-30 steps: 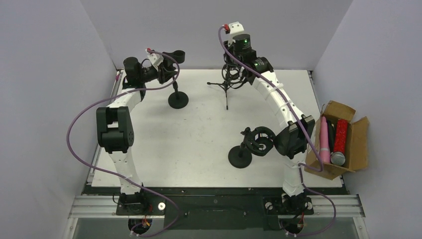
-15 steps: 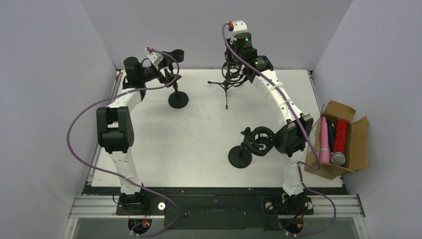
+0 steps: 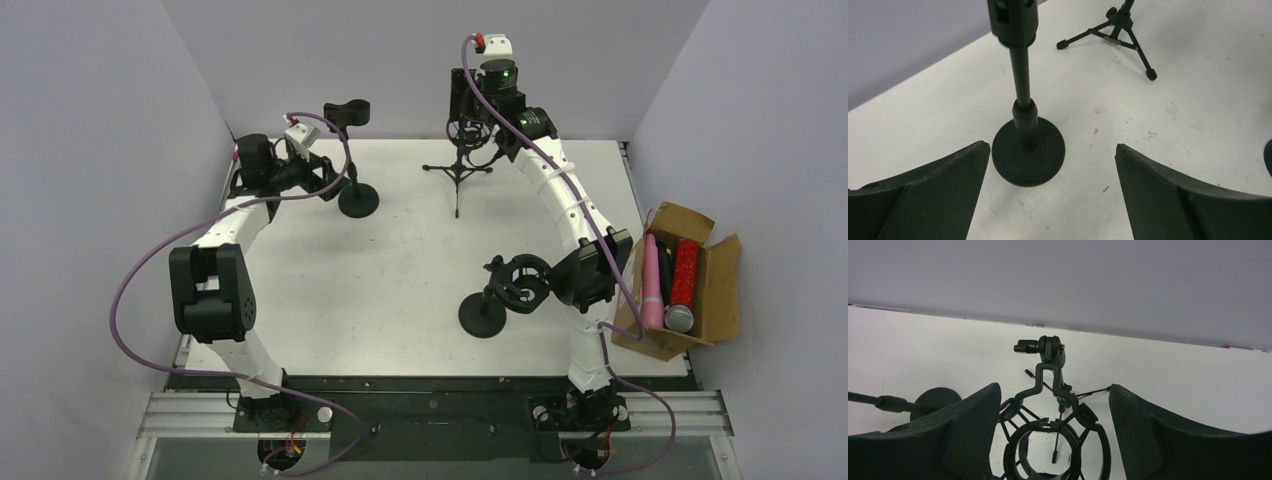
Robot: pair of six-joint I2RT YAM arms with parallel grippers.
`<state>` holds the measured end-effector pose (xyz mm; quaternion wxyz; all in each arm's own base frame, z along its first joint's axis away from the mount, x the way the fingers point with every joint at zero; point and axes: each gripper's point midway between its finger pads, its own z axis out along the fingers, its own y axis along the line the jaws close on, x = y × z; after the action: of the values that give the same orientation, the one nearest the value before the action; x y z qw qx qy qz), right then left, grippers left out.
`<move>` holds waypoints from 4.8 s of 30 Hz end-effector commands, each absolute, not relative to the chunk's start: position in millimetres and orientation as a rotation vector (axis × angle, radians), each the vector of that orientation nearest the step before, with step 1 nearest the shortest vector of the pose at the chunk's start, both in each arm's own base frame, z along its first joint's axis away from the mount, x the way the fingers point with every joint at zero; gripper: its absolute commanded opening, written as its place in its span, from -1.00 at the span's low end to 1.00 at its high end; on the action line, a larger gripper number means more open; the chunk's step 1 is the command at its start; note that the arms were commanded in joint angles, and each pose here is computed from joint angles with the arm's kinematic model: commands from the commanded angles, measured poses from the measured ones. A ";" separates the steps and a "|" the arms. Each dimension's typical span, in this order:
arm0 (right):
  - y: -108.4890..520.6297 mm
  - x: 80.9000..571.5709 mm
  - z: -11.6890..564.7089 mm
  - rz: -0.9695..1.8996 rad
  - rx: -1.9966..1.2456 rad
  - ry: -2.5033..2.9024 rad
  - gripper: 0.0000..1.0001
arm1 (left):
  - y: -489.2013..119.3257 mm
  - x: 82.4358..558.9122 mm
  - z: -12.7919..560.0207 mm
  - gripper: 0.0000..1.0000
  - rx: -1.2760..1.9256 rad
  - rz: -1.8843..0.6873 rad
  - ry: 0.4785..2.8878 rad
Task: Attach the microphones to the stand
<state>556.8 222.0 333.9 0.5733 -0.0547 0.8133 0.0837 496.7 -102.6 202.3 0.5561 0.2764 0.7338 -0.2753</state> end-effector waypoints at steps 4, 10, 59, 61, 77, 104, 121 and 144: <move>184.0 497.9 405.3 0.093 -0.024 1.793 0.66 | -80.1 455.1 217.4 0.93 0.550 -0.537 1.897; 153.0 416.8 399.9 0.068 -0.015 1.815 0.69 | -75.8 409.3 209.4 0.93 0.564 -0.540 2.022; 181.1 222.9 268.0 0.029 -0.762 2.323 -1.00 | -99.8 341.8 204.6 0.93 0.875 -0.593 2.012; 177.4 232.6 273.3 0.017 -0.714 2.310 -1.00 | -100.8 342.5 205.4 0.93 0.876 -0.595 2.007; 147.1 325.4 335.9 -0.175 -0.356 2.120 -1.00 | -101.9 342.8 206.0 0.93 0.875 -0.596 2.002; 99.1 500.9 333.5 -0.277 -0.037 2.047 -1.00 | -102.5 347.4 195.4 0.93 0.878 -0.615 2.019; 99.8 518.8 316.4 -0.176 -0.009 2.078 -0.08 | -103.6 351.3 198.4 0.93 0.838 -0.629 2.030; -92.0 290.6 303.2 -0.484 0.795 1.869 0.68 | -110.0 357.2 236.1 0.93 0.822 -0.592 1.992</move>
<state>329.5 -57.6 348.7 0.5457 0.2659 0.7833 -0.1338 349.1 -108.3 206.2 0.4050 0.3330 0.8161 -0.2429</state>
